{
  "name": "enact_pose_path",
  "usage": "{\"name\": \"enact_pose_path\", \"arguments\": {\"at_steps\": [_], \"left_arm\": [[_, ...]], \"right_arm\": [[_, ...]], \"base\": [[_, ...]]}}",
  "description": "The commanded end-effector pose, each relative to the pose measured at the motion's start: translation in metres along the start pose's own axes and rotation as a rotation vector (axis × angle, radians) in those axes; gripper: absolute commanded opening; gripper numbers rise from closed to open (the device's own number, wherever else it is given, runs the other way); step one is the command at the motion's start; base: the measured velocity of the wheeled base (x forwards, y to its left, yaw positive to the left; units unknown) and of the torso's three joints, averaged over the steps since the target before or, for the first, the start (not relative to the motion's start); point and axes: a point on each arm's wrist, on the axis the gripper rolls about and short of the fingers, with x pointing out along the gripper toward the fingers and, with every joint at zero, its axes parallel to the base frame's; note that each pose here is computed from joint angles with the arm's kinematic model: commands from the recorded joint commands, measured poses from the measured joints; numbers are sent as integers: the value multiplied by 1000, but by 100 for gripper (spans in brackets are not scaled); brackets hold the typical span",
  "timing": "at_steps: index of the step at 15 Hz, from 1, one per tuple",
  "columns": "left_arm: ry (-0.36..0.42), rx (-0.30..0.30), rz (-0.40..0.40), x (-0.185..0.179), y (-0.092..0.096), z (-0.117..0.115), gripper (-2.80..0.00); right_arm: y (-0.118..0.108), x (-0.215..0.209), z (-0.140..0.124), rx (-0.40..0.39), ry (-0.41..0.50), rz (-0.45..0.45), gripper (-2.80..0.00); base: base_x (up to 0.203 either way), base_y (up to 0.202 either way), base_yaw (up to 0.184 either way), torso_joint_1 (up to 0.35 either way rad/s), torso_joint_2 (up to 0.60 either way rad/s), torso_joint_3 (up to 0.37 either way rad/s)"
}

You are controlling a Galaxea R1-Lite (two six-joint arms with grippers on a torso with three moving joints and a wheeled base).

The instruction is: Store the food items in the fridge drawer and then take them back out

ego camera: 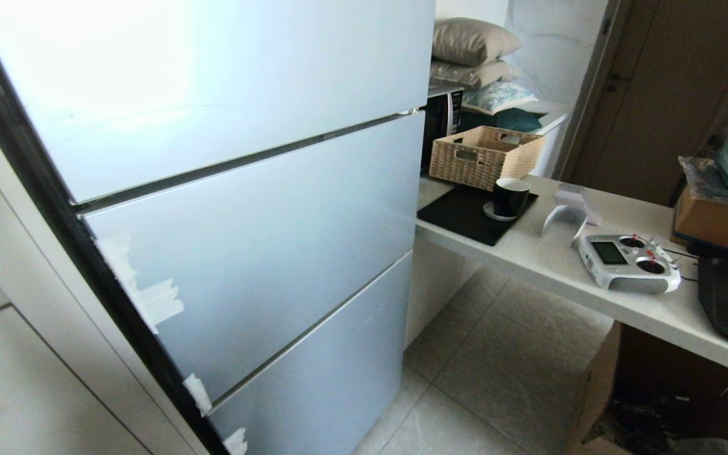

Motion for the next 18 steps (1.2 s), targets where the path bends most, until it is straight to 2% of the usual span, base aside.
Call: {"name": "enact_pose_path", "arguments": {"at_steps": [1,2,4,6,8,9,11,14,16,18], "left_arm": [[-68,-54,-16,-2,0,43,-280],[-55,-86,-18,1,0,51,-280],[40,-297,-16,29,0,85,-280],[135,-507,10,71,0,105,-280],[139,-671,37,112,0,117,-280],[124,-730,56,130,1,121,-280],[83,-814,81,156,2,125,-280],[54,-902,88,180,3,128,-280],[76,-908,95,190,3,124,-280],[62,-904,97,205,4,123,-280]], "right_arm": [[0,0,0,1,1,0,-280],[0,0,0,0,1,1,-280],[0,0,0,0,1,0,-280],[0,0,0,0,1,1,-280],[0,0,0,0,1,1,-280],[0,0,0,0,1,0,-280],[0,0,0,0,1,0,-280],[0,0,0,0,1,0,-280],[0,0,0,0,1,0,-280],[0,0,0,0,1,1,-280]], "base": [[0,0,0,0,0,0],[0,0,0,0,0,0],[0,0,0,0,0,0],[0,0,0,0,0,0],[0,0,0,0,0,0],[0,0,0,0,0,0],[0,0,0,0,0,0],[0,0,0,0,0,0],[0,0,0,0,0,0],[0,0,0,0,0,0]]}}
